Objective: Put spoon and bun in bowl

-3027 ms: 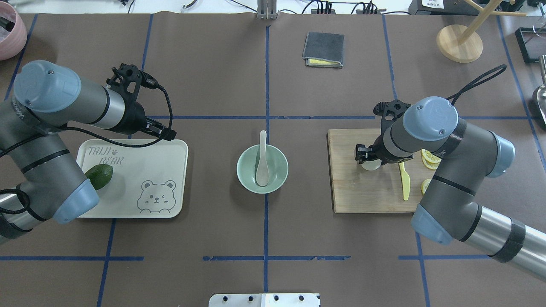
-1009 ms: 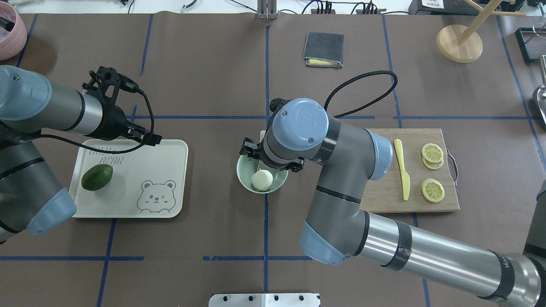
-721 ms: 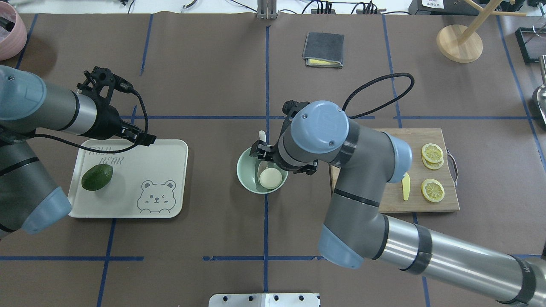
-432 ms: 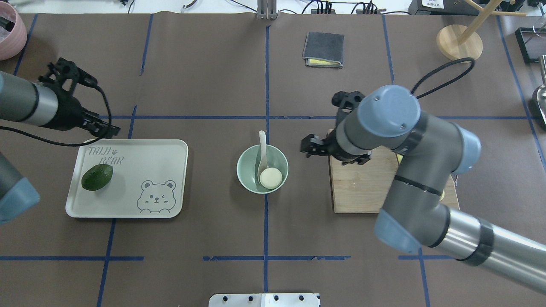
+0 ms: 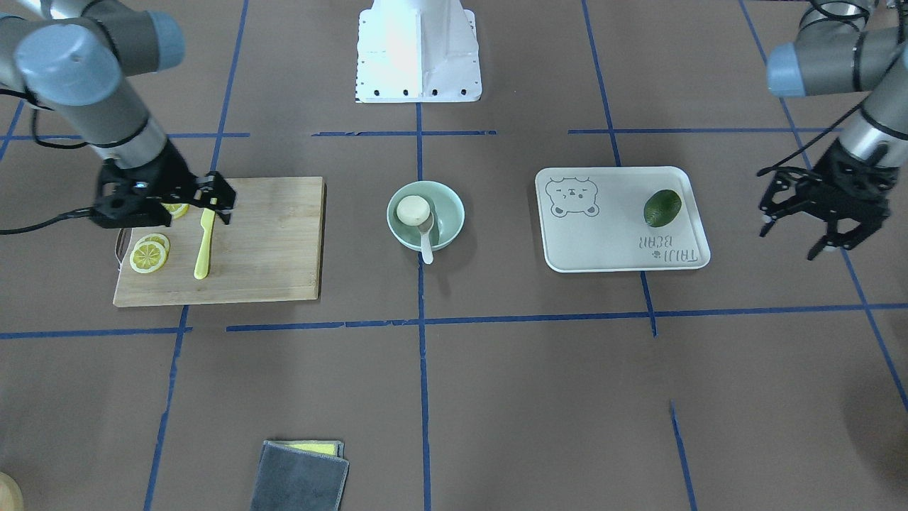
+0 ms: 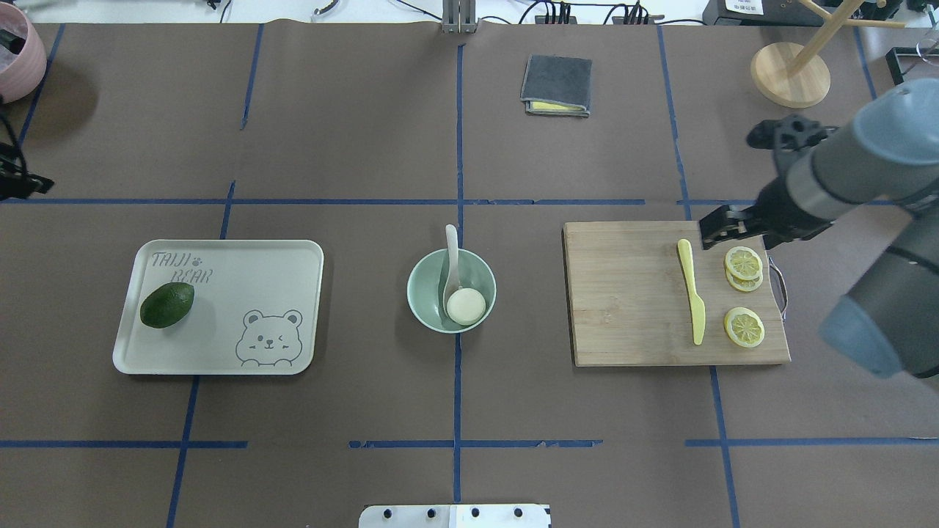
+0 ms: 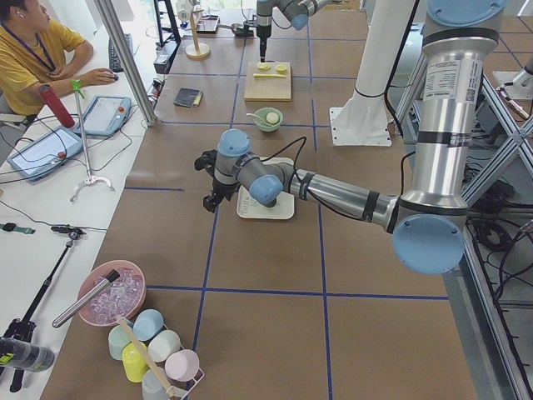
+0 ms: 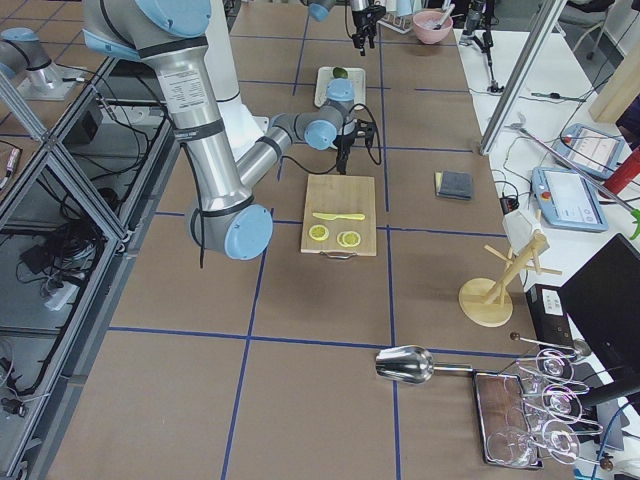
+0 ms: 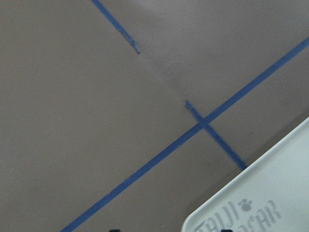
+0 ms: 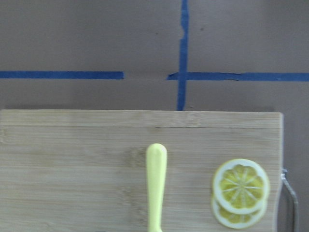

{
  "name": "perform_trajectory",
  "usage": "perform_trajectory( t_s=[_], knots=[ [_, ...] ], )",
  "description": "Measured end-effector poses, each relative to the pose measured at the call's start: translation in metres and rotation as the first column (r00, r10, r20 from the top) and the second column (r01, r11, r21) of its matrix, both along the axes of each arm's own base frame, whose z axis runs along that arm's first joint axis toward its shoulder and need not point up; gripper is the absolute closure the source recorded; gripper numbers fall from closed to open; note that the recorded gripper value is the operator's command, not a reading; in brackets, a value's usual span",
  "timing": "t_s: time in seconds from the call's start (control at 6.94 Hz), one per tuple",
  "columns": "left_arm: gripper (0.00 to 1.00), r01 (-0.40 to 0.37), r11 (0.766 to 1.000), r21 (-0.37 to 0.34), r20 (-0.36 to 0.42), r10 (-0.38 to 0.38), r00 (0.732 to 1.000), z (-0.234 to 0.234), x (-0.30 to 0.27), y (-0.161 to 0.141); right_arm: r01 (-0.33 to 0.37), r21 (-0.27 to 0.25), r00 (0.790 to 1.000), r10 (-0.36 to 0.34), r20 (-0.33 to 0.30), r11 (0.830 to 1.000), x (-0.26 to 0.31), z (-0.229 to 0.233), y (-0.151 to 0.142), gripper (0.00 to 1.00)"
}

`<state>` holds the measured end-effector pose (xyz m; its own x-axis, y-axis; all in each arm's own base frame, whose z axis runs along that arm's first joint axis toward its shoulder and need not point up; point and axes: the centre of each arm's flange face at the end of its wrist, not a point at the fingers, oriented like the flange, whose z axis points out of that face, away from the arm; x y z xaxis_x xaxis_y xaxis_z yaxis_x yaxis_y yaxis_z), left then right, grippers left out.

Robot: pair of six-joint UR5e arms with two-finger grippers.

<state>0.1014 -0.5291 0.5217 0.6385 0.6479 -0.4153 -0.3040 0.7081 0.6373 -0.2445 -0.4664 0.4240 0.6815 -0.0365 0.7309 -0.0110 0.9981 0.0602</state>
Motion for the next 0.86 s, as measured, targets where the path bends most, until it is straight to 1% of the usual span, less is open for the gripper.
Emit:
perform_trajectory(
  t_s=[0.14, 0.29, 0.43, 0.58, 0.72, 0.86],
  knots=[
    [0.20, 0.014, 1.000, 0.019, 0.046, -0.015, 0.999, 0.030, -0.058, -0.009, 0.038, 0.033, 0.999, -0.038, -0.006, 0.999, 0.077, 0.041, -0.008, 0.00],
    [0.19, 0.025, 1.000, 0.007, 0.074, -0.026, 0.997, 0.054, -0.106, -0.012, 0.079, 0.064, 0.997, -0.078, -0.024, 0.995, 0.144, 0.079, -0.013, 0.00],
    [0.00, 0.019, 0.999, -0.050, 0.056, -0.017, 0.998, 0.069, -0.133, -0.011, 0.133, 0.084, 0.991, -0.129, -0.045, 0.988, 0.200, 0.110, -0.015, 0.00],
    [0.00, 0.006, 0.988, -0.157, 0.015, -0.004, 1.000, 0.077, -0.142, -0.012, 0.178, 0.094, 0.983, -0.173, -0.057, 0.980, 0.242, 0.130, -0.013, 0.00],
    [0.00, 0.001, 0.958, -0.288, -0.010, -0.004, 1.000, 0.085, -0.143, -0.016, 0.199, 0.095, 0.979, -0.194, -0.060, 0.975, 0.265, 0.138, -0.011, 0.00],
    [0.00, 0.013, 0.922, -0.387, -0.028, -0.026, 0.999, 0.091, -0.142, -0.016, 0.206, 0.095, 0.978, -0.201, -0.061, 0.974, 0.274, 0.141, -0.009, 0.00]
  ],
)
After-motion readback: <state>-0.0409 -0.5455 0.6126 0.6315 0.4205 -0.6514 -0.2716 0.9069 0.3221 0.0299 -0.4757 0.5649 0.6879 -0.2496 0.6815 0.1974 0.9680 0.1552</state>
